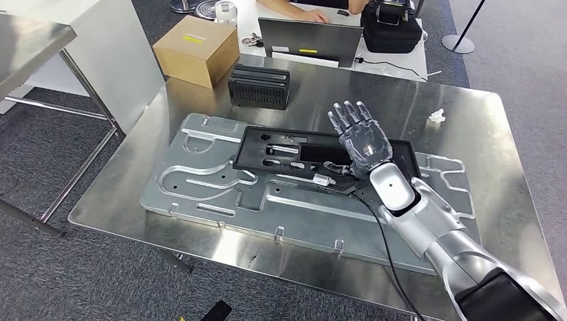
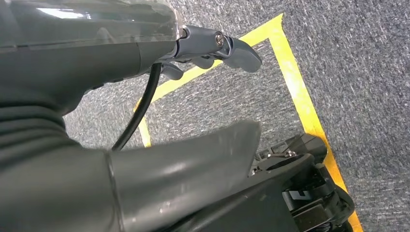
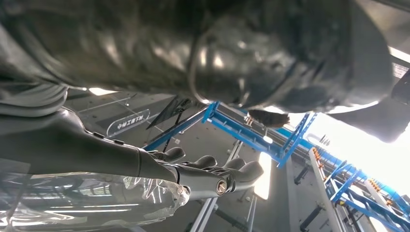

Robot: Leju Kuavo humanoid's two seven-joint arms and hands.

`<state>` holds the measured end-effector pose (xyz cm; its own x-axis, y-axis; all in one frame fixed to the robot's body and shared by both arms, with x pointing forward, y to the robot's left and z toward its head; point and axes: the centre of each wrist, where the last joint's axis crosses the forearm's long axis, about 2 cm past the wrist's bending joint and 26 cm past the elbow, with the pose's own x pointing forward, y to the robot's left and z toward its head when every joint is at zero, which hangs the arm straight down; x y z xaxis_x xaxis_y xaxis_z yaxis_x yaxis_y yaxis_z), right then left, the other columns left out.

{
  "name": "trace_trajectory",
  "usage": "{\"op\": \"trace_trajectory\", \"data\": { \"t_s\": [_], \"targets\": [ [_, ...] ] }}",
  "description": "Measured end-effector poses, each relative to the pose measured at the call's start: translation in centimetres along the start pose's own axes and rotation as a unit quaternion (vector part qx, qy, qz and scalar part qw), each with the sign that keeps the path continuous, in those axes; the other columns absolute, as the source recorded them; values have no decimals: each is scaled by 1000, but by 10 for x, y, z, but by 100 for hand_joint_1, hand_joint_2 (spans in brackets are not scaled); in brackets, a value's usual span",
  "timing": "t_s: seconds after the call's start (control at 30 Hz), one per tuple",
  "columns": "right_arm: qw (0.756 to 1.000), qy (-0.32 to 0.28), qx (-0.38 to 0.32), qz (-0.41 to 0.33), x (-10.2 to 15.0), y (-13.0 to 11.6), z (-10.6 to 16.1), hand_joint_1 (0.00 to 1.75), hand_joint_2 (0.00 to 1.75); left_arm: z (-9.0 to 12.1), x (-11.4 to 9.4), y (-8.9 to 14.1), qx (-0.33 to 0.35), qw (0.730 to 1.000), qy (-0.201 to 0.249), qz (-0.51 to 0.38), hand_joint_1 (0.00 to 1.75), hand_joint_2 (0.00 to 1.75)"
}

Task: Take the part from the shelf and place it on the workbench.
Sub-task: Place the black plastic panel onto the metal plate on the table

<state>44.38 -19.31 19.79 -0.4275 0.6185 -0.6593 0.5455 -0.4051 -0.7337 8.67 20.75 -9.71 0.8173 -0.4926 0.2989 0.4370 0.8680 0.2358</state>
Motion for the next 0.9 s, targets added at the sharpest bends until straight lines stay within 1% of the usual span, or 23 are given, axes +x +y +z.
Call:
{"op": "trace_trajectory", "data": {
  "t_s": [0.43, 0.6, 0.9],
  "targets": [
    [1000, -6, -2, -6, 7, -2, -1, 0, 0, -1, 3, 2, 1, 1000, 2, 1, 0, 0],
    [1000, -10, 6, -11, 13, 2, 3, 0, 0, -1, 4, 2, 1, 1000, 0, 2, 0, 0],
    [1000, -10, 6, -11, 13, 2, 2, 0, 0, -1, 4, 2, 1, 1000, 1, 3, 0, 0]
  ]
}}
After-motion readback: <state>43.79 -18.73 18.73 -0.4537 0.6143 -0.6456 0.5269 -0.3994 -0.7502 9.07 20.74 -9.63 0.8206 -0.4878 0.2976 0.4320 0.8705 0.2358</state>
